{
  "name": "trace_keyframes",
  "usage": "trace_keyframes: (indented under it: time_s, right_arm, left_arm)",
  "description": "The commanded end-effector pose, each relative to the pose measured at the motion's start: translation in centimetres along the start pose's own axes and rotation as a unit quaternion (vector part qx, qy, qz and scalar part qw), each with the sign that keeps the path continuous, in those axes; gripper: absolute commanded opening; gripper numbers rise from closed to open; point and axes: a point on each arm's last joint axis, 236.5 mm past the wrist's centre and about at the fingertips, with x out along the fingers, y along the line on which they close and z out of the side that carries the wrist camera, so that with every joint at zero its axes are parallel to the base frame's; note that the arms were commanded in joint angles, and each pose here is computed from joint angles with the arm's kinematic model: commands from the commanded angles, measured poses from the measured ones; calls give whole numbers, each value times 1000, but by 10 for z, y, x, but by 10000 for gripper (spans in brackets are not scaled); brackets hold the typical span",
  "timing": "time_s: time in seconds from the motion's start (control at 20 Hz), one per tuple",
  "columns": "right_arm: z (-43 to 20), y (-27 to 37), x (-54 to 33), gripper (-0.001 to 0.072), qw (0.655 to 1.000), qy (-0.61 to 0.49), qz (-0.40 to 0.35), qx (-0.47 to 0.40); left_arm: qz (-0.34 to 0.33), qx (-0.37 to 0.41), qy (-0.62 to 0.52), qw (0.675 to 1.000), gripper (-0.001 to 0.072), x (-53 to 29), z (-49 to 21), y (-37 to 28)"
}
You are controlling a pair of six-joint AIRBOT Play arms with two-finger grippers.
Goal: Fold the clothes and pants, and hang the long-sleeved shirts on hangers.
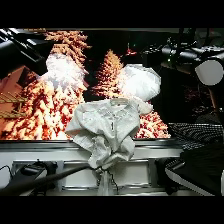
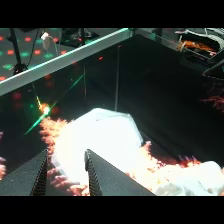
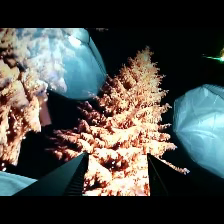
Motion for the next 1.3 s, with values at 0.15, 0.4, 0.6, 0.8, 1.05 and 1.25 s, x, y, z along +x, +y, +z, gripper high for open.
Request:
trace_keyframes:
  time_s: [0.15,0.4,0.6,0.8,1.05,1.25]
  right_arm:
    - [0,0,0,436,1000,0,0,0]
    - [0,0,0,436,1000,0,0,0]
    - [0,0,0,436,1000,0,0,0]
    - [0,0,0,436,1000,0,0,0]
    - [0,0,0,436,1000,0,0,0]
    - [0,0,0,436,1000,0,0,0]
  left_arm:
    - [0,0,0,1000,236,0,0,0]
    - [0,0,0,1000,236,0,0,0]
    - [0,0,-1,1000,236,0,0,0]
    - [0,0,-1,1000,236,0,0,0]
    - [-7,-10,-8,1000,236,0,4,-3]
    - [-94,-63,5,994,236,-5,1,-45]
